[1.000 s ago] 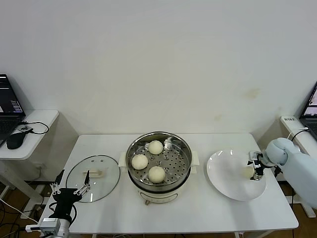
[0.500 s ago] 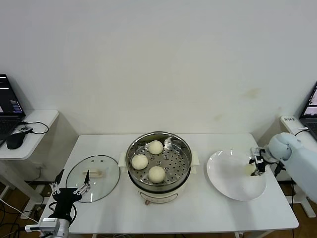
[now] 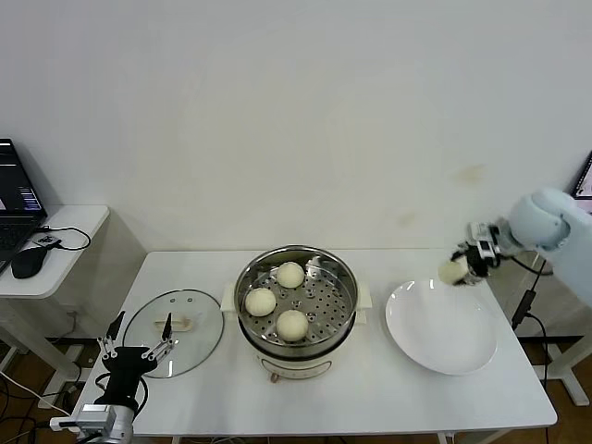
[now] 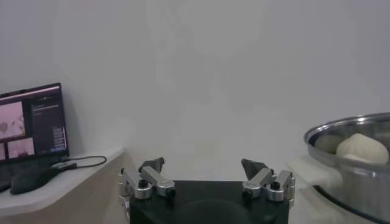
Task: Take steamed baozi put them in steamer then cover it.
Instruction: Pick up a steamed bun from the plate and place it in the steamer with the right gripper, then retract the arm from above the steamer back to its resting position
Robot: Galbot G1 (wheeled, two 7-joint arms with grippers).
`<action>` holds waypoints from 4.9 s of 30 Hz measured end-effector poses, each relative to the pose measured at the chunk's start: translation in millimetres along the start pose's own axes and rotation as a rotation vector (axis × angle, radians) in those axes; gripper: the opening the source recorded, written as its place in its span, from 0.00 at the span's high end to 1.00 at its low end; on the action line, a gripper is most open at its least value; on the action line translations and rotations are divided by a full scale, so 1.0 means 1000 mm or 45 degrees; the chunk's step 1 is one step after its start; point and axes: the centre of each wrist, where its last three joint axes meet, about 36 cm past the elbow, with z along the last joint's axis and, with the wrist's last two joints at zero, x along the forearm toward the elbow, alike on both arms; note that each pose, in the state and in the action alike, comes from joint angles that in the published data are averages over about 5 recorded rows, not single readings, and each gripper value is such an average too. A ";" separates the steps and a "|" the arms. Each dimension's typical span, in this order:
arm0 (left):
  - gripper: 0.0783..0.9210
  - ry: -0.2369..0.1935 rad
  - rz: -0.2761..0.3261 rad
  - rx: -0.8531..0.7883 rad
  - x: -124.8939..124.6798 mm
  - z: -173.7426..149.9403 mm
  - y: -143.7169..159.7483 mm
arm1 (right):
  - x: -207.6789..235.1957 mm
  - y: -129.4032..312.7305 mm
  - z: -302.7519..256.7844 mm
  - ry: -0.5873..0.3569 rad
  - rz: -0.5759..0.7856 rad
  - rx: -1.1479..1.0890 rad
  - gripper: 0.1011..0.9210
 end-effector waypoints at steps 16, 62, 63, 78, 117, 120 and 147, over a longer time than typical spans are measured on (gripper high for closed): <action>0.12 -0.005 -0.022 0.004 -0.002 0.000 0.004 | 0.022 -0.023 -0.181 -0.221 -0.056 0.158 0.41; 0.12 -0.001 -0.040 0.010 -0.007 0.003 0.008 | -0.077 0.016 -0.262 -0.127 -0.129 0.144 0.12; 0.12 -0.001 -0.040 0.009 -0.007 0.003 0.009 | -0.072 0.017 -0.259 -0.143 -0.117 0.132 0.12; 0.12 0.038 -0.059 -0.065 -0.014 0.011 0.009 | -0.037 0.091 -0.150 -0.631 0.333 -0.262 0.12; 0.12 -0.091 0.275 -1.804 -0.074 0.117 0.081 | -0.086 0.397 0.059 -0.808 1.512 -1.335 0.12; 0.12 -0.092 0.297 -1.843 -0.083 0.121 0.081 | -0.087 0.406 0.059 -0.790 1.521 -1.352 0.12; 0.12 -0.066 0.364 -1.904 -0.149 0.137 0.064 | -0.098 0.440 0.060 -0.710 1.476 -1.417 0.12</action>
